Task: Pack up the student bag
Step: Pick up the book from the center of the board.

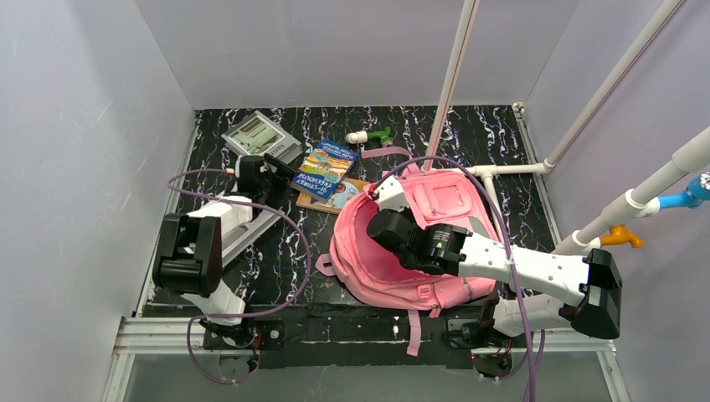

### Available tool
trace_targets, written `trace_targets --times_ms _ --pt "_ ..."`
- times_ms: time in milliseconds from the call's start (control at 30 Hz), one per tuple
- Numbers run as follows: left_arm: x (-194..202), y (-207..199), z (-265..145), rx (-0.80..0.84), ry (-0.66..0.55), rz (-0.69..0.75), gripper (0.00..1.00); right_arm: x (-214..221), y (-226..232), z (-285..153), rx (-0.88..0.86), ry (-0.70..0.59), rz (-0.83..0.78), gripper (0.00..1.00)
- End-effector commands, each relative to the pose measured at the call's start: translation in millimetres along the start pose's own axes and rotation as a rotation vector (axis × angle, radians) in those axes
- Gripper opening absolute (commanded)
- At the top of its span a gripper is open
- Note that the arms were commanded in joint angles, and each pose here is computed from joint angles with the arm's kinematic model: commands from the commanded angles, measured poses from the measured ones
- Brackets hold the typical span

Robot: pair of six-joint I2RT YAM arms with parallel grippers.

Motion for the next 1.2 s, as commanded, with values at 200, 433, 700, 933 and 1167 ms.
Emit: trace_targets --times_ms 200,433,700,933,1167 --pt "10 7 33 -0.012 -0.034 -0.111 0.83 -28 -6 -7 0.004 -0.123 0.106 0.01" --pt "11 18 47 -0.061 -0.094 -0.085 0.81 -32 -7 -9 0.003 -0.131 0.109 0.01" --pt "10 33 64 -0.121 -0.154 -0.047 0.78 -35 -12 -12 0.013 -0.14 0.109 0.01" --pt "16 36 77 -0.096 -0.136 -0.032 0.75 -37 -13 -14 0.011 -0.151 0.116 0.01" --pt "19 29 79 0.079 -0.154 -0.072 0.42 -39 -13 -14 0.009 -0.153 0.107 0.01"
Point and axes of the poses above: each gripper's point midway between its finger pads, its own z axis out along the fingers, its own y axis along the line the jaws close on, x = y × z, the point moved 10 cm from there along -z, back along the fingers, and after that the axes turned 10 degrees about -z, right-handed, at the moved point
